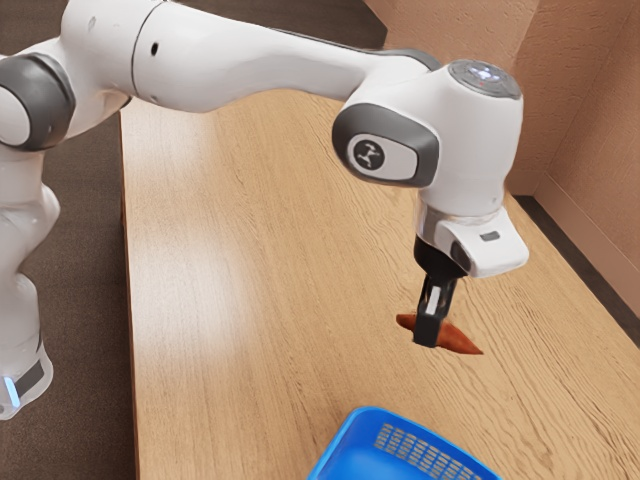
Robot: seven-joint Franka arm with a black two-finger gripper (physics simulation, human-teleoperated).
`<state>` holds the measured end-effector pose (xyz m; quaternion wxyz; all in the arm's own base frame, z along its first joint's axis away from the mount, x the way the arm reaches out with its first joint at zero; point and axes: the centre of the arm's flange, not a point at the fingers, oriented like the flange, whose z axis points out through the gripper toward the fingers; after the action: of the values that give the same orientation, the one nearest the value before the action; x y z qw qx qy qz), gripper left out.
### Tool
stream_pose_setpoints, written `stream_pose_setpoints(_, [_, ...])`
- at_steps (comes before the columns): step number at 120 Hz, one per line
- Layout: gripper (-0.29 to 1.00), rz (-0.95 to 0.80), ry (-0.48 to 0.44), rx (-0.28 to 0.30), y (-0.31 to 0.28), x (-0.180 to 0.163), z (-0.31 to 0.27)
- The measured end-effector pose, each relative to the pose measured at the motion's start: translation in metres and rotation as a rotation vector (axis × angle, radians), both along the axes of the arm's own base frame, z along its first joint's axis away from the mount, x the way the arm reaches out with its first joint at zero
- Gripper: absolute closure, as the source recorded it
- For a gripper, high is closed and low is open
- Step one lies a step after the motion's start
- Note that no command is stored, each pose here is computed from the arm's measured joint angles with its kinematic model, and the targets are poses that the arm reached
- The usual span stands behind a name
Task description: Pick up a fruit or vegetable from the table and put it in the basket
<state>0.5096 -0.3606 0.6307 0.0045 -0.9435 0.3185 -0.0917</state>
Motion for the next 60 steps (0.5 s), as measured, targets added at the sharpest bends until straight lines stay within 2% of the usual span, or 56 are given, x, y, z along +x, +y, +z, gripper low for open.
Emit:
stream_pose_setpoints(37, [0.52, -0.086, 0.002, -0.002, -0.065, 0.003, -0.021])
stream_pose_setpoints(60, [0.52, -0.112, 0.009, 0.003, -0.083, -0.001, -0.029])
